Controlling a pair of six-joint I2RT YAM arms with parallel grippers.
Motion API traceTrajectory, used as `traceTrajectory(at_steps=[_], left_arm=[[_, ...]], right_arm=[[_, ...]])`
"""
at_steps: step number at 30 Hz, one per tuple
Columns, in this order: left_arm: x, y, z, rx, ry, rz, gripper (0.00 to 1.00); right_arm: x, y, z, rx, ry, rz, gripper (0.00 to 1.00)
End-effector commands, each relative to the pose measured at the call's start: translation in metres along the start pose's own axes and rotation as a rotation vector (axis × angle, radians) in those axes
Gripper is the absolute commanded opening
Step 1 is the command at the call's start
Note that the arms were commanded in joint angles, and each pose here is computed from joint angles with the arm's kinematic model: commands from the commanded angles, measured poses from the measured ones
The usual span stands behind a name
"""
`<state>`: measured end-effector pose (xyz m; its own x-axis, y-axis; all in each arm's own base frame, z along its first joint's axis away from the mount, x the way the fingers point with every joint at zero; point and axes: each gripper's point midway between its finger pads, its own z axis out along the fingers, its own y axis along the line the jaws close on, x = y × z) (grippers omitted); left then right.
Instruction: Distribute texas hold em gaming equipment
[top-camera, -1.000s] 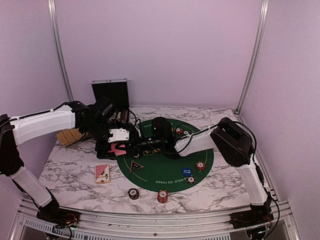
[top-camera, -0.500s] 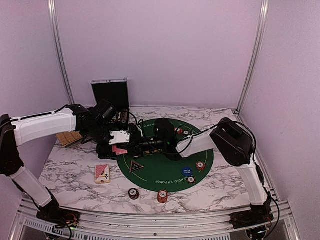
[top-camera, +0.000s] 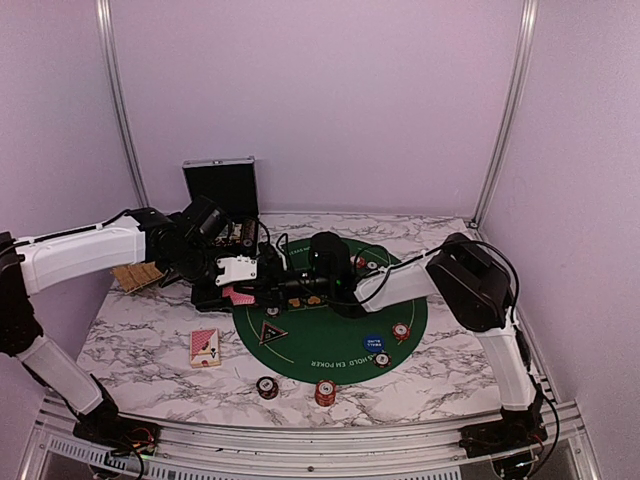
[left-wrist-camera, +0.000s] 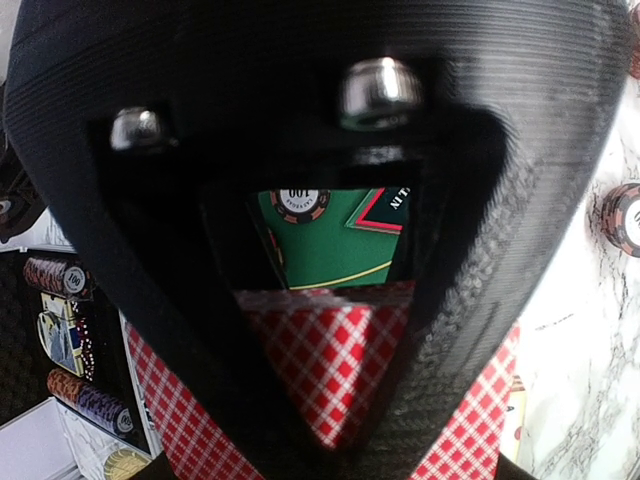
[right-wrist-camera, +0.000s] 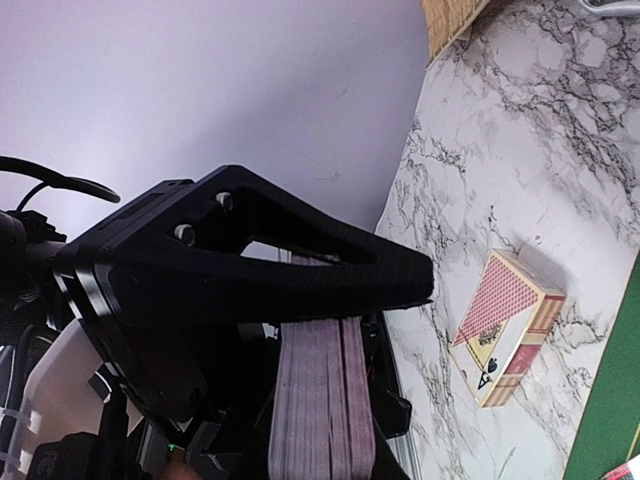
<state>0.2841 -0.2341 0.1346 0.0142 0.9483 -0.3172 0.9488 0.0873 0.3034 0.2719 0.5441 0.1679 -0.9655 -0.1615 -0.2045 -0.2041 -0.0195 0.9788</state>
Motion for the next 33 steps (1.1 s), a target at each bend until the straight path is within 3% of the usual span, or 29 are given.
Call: traceTrajectory(at_steps=[1, 5, 10, 21, 24, 25, 33], left_arm=[[-0.018, 0.014, -0.018, -0.052, -0.084, -0.006, 0.59], [-0.021, 0.015, -0.019, -0.055, -0.088, -0.003, 0.58], [-0.021, 0.015, -0.020, -0.058, -0.089, -0.013, 0.57], [-0.021, 0.017, -0.024, -0.076, -0.085, -0.007, 0.60], [-0.023, 0.020, -0.027, -0.088, -0.093, -0.010, 0.70], [-0.024, 0.020, -0.028, -0.089, -0.096, -0.007, 0.78], [-0.018, 0.009, -0.028, -0.068, -0.100, 0.029, 0.99]], right_arm=[[0.000, 0.012, 0.003, 0.014, 0.016, -0.024, 0.15], [0.002, 0.015, 0.010, -0.009, 0.028, -0.019, 0.28], [0.002, 0.019, 0.019, -0.049, 0.036, -0.008, 0.30], [0.005, 0.014, 0.020, -0.051, 0.034, 0.014, 0.09], [0.003, 0.005, 0.018, 0.009, 0.016, 0.014, 0.01], [0.004, 0.003, 0.017, 0.014, 0.012, 0.018, 0.00], [0.004, 0.015, 0.014, -0.038, 0.011, 0.015, 0.00]])
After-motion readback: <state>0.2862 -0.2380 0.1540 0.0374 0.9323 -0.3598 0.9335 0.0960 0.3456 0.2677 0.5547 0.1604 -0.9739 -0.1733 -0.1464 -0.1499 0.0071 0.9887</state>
